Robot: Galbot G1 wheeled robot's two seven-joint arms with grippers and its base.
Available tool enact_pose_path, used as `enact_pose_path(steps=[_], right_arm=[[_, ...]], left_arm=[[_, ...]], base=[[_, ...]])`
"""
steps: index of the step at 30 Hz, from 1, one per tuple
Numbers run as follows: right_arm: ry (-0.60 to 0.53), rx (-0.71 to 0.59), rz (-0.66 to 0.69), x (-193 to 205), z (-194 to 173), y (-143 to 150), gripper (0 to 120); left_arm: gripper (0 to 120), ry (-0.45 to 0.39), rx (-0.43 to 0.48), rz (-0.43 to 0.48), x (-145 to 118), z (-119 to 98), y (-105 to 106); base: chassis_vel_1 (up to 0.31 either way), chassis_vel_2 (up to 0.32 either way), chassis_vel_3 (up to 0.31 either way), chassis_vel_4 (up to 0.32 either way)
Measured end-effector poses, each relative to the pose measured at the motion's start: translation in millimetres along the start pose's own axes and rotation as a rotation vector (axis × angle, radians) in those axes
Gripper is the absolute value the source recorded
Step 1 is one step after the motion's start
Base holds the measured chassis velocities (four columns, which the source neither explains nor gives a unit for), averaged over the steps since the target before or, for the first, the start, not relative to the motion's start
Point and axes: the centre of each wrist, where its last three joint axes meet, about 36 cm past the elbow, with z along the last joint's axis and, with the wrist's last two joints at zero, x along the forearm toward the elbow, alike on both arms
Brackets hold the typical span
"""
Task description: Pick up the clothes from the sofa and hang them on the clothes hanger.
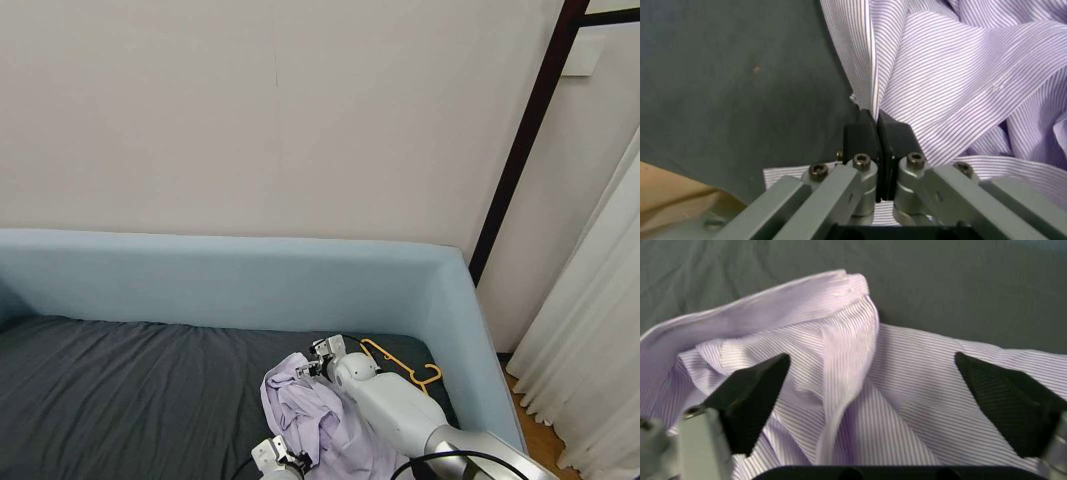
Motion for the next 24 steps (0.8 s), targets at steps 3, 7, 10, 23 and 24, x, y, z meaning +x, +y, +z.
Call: enact_pose_path(steps=[3,7,10,23,24], right_arm=[[-0.012,-0.018,-0.005,-2.1,0.4,2.9,86],[-0.027,-0.028,0.003,-8.9,1.7,4.7,81],[-0.023,-0.024,0.009,-11.0,3.6,4.3,73],[-0.004,-0.018,-0.012,-12.1,8.9,4.4,27],[-0.005,-0.017,-0.016,-12.0,8.5,5.1,25]], left_arm=[[0,-0.019,-0.047,0.002,2.5,0.1,8.0],[0,-0.045,-0.136,-0.011,5.5,-2.9,24.4],[0,-0.046,-0.146,-0.012,6.0,-2.9,28.0],[0,-0.037,-0.151,0.001,9.6,2.9,26.6],[0,-0.037,-0.152,0.001,9.6,3.3,26.9]], base=[[0.0,0.0,0.0,0.0],[0.0,0.0,0.0,0.0],[0.0,0.0,0.0,0.0],[0.0,0.0,0.0,0.0],[0.0,0.0,0.0,0.0]])
